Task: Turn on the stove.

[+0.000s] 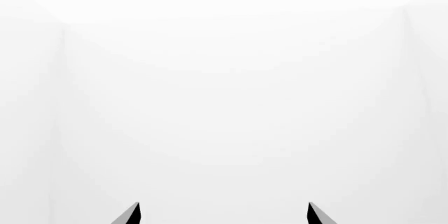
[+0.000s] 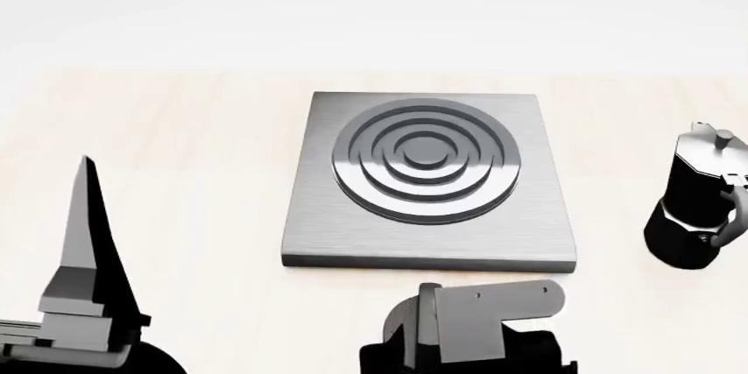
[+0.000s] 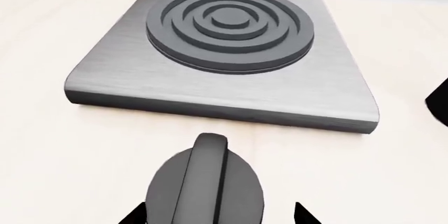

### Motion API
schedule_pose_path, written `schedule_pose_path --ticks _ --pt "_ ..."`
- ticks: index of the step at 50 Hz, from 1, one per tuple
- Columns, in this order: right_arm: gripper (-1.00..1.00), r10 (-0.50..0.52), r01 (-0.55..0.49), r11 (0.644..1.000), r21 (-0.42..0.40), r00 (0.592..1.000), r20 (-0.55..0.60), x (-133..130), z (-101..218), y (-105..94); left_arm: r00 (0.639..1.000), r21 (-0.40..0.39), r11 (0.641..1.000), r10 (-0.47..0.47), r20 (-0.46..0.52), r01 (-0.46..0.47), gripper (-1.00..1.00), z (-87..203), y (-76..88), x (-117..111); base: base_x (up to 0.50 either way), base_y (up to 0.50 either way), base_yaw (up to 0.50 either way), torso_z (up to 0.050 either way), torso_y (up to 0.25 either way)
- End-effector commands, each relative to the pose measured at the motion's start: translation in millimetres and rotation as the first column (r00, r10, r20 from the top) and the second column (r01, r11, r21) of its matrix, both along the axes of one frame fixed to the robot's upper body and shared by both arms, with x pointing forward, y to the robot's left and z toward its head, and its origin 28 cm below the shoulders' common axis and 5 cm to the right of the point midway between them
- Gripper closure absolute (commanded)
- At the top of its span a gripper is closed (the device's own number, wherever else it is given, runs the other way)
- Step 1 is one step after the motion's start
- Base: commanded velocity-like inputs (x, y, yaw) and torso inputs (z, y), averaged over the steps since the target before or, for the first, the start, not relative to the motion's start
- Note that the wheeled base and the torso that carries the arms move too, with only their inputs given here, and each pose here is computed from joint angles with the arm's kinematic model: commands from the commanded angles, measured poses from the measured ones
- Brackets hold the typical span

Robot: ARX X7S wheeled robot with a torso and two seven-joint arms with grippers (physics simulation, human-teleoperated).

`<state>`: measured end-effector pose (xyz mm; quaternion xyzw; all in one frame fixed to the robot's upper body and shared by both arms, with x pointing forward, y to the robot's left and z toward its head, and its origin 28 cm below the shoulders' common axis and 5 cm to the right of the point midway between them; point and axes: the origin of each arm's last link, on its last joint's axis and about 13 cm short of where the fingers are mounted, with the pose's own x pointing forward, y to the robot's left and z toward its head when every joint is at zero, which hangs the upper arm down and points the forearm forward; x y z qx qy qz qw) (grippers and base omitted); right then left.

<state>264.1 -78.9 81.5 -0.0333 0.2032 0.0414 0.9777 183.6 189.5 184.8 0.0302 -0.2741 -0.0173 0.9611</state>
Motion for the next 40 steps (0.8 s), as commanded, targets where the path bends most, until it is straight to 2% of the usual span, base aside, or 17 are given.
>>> schedule_pose_path --ticks 1,40 --pt "-1.0 0.001 -0.001 1.0 0.002 1.0 -0.018 2.4 -4.7 -0.5 1.0 0.001 1.0 0.001 -0.001 -0.001 -1.0 -4.2 0.0 0.0 0.0 0.0 0.0 0.0 0.0" --pt "-1.0 0.005 -0.004 1.0 0.018 0.998 -0.069 10.2 -17.5 -0.1 1.0 0.002 1.0 -0.001 -0.002 0.001 -1.0 -4.4 -0.5 -0.2 0.0 0.0 0.0 0.0 0.0"
